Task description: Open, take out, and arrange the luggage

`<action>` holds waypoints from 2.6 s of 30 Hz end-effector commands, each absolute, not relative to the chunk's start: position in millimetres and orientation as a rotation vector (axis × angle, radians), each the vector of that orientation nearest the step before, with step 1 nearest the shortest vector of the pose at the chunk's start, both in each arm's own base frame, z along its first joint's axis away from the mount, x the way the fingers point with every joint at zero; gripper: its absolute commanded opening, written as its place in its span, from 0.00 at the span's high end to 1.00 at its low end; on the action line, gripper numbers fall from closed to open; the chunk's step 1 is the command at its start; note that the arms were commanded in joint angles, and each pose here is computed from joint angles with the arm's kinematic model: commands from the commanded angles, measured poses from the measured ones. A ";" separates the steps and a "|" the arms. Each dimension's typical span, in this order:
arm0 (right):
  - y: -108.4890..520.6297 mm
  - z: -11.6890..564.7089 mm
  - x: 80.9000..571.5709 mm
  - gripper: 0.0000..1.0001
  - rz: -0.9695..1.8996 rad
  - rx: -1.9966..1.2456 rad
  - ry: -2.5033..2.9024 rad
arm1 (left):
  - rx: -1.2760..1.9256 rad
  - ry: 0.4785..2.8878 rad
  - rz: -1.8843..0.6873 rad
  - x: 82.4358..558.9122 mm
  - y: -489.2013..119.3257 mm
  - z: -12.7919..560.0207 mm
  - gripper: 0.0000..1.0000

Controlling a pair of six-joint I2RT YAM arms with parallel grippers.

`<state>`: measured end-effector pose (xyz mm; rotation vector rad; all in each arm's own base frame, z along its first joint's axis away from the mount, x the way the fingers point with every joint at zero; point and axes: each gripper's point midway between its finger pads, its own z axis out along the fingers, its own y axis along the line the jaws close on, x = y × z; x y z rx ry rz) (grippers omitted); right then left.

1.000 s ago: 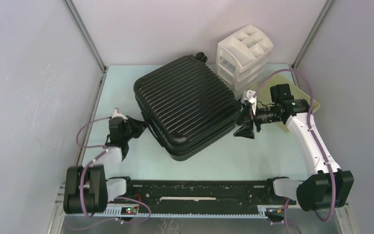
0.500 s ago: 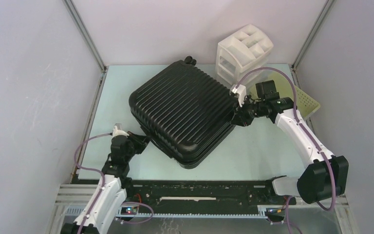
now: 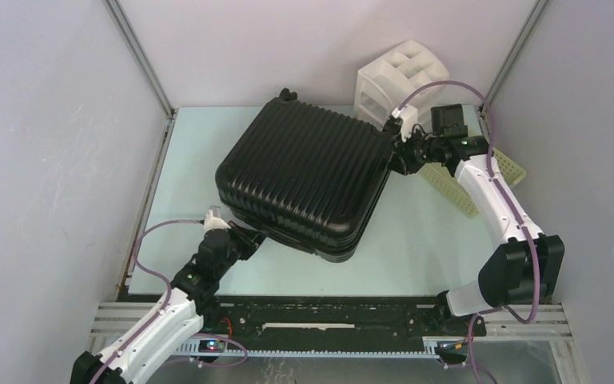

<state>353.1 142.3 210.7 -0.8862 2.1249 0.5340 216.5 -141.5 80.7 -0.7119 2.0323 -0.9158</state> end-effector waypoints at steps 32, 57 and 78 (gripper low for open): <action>170.9 245.9 203.4 0.30 0.996 -1.290 1.599 | 0.086 1.785 -0.645 272.0 -94.8 336.2 0.00; 155.2 221.0 214.2 0.28 1.027 -1.208 1.664 | -0.430 2.009 -0.562 382.0 30.8 218.2 0.34; 153.4 215.8 215.6 0.28 1.016 -1.214 1.682 | -0.406 2.336 -0.635 375.0 -13.1 129.8 0.73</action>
